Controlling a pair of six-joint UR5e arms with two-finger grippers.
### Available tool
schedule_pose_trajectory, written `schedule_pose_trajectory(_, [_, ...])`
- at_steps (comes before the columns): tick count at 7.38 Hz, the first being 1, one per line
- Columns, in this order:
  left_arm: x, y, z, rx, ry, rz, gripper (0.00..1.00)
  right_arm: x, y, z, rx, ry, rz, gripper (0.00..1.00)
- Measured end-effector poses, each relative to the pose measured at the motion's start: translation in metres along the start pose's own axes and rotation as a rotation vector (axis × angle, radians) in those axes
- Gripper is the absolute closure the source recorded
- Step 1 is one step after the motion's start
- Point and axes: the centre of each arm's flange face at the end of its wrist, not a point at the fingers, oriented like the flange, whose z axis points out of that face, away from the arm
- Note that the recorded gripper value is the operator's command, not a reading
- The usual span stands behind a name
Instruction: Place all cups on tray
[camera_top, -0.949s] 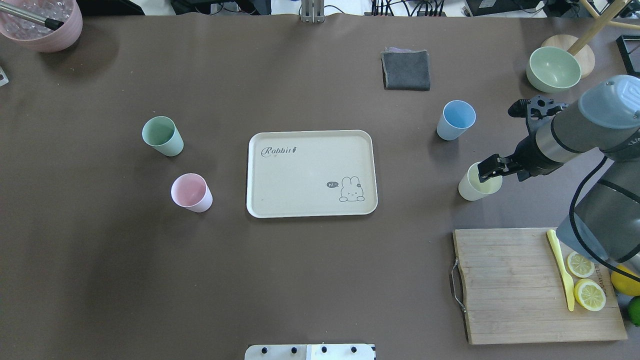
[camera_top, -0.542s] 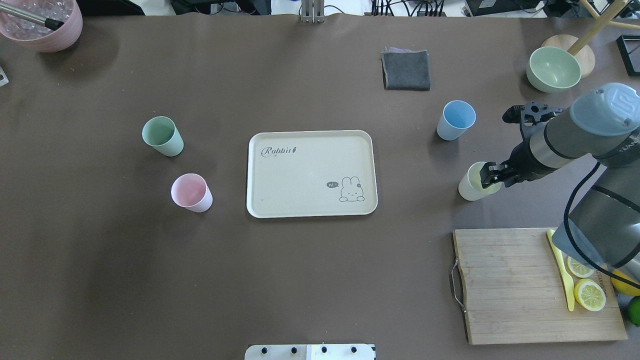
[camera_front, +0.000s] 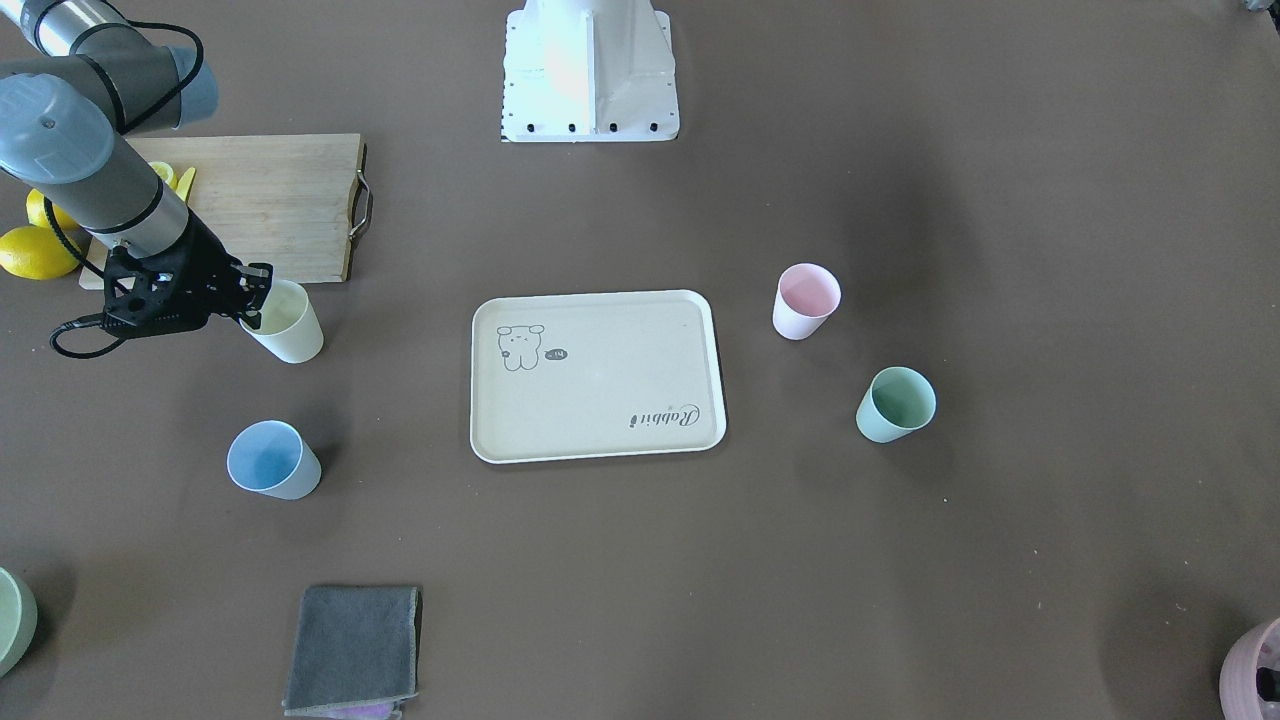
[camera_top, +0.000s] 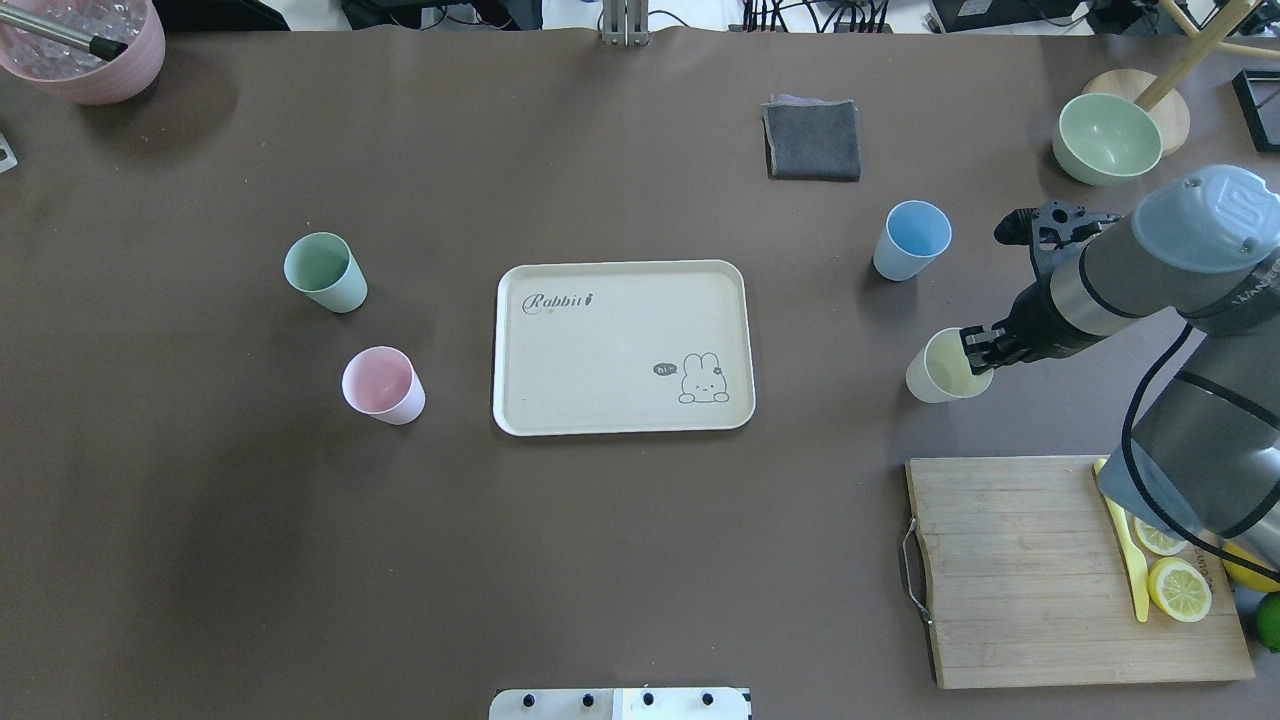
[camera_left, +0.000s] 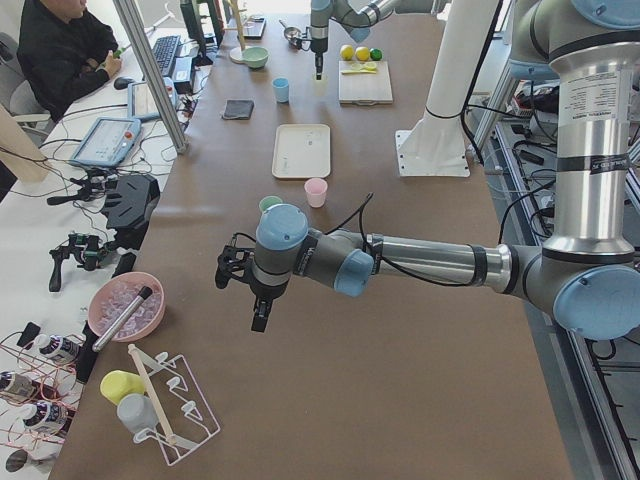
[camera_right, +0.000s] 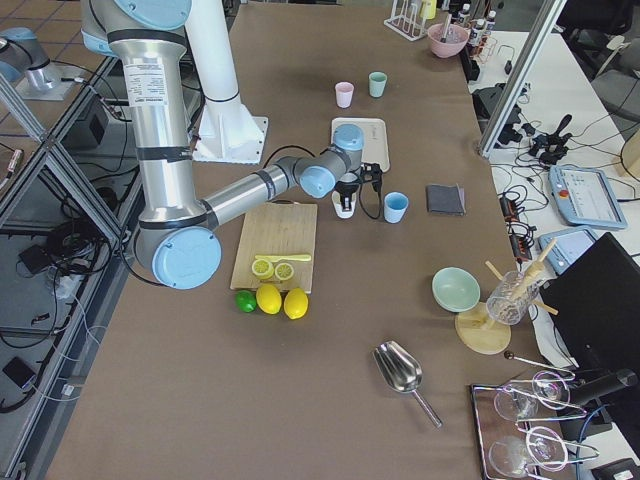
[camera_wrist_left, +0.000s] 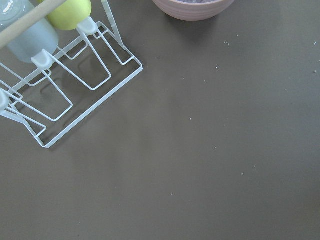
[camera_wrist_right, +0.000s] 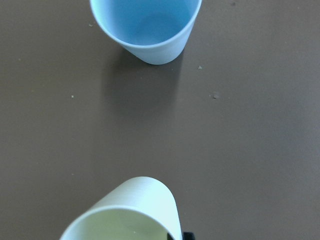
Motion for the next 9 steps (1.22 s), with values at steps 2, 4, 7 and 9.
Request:
schedule_pose_trajectory(2, [0.001,-0.003,0.000,0.001,0.000,0.001,0.02,-0.038,-0.013,-0.022,0.026,-0.050,-0.010,1.00])
schedule_pose_trajectory(4, [0.004,-0.009,-0.002,0.007,0.002,-0.010,0.02,-0.121,-0.028,-0.026,0.023,-0.071,0.031,1.00])
schedule_pose_trajectory(7, [0.012,-0.017,-0.005,0.018,0.009,-0.034,0.02,-0.222,-0.037,0.002,0.014,-0.044,0.055,1.00])
schedule_pose_trajectory(9, [0.029,-0.024,0.000,0.011,0.028,-0.054,0.02,-0.250,-0.030,0.029,-0.005,-0.027,0.054,1.00])
